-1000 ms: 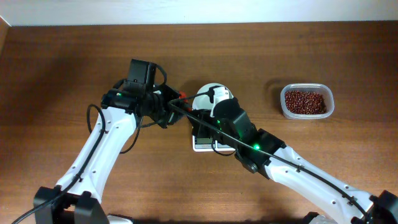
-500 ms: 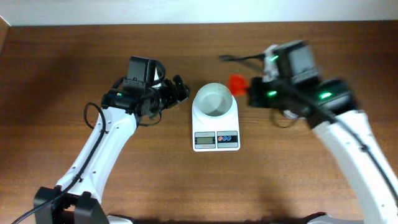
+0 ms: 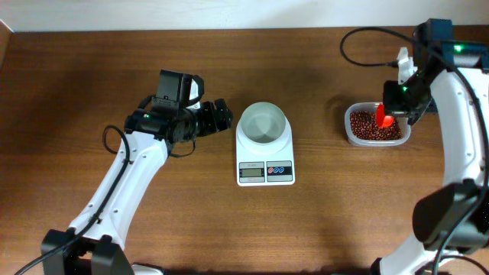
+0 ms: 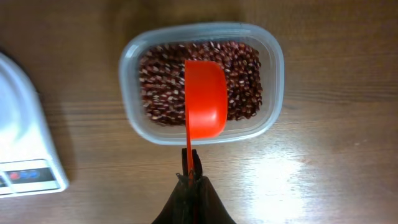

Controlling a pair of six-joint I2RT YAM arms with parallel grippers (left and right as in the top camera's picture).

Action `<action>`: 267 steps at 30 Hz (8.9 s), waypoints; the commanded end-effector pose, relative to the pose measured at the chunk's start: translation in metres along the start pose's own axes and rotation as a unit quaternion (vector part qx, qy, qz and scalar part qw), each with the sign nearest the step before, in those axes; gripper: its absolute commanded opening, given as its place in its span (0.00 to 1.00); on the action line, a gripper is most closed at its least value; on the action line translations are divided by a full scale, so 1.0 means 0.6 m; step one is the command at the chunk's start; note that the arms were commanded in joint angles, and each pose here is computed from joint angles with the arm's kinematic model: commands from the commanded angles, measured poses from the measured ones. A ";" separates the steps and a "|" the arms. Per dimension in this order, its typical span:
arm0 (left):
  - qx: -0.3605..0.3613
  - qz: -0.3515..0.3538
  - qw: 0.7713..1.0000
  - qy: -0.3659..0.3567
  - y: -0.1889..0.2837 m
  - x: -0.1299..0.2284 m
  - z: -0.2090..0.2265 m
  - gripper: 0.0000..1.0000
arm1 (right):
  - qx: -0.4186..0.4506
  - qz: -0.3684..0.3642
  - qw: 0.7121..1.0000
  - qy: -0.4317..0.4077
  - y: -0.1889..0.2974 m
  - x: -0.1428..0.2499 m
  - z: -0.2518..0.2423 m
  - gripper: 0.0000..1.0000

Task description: Scoop item into bowl and weigh 50g on scale

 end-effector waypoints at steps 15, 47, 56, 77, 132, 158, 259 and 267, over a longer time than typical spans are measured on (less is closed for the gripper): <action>-0.016 -0.012 1.000 -0.010 0.011 -0.002 0.001 0.99 | 0.010 0.087 0.995 0.037 -0.130 -0.031 -0.021 0.10; -0.022 0.047 0.984 -0.168 -0.009 0.079 -0.059 0.00 | 0.011 0.011 1.000 0.002 -0.134 -0.069 -0.024 0.99; -0.055 0.077 0.963 -0.253 -0.017 0.153 -0.095 0.00 | 0.011 0.011 1.000 0.002 -0.134 -0.069 -0.024 0.99; -0.242 -0.011 0.727 -0.643 -0.140 0.239 -0.133 0.00 | 0.011 0.011 1.000 0.002 -0.134 -0.069 -0.024 0.99; -0.214 0.086 0.644 -0.730 -0.260 0.321 -0.105 0.00 | 0.011 0.011 1.000 0.002 -0.134 -0.069 -0.024 0.99; -0.229 0.105 0.638 -0.728 -0.263 0.331 -0.070 0.00 | 0.011 0.011 1.000 0.002 -0.134 -0.069 -0.024 0.99; -0.030 -0.150 0.964 -0.218 0.114 -0.005 -0.039 0.00 | 0.011 0.011 1.000 0.002 -0.134 -0.069 -0.024 0.99; -0.116 -0.102 0.970 -0.188 0.028 -0.030 0.015 0.00 | 0.011 0.011 1.000 0.002 -0.134 -0.069 -0.024 0.99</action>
Point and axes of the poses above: each gripper's point midway between its finger pads, its own y axis back along the fingers, its own z axis along the line the jaws close on, x = y × z, the point moved 9 cm from there along y, back along the fingers, and after that the axes turned 8 degrees about y, right-handed, at the moved point
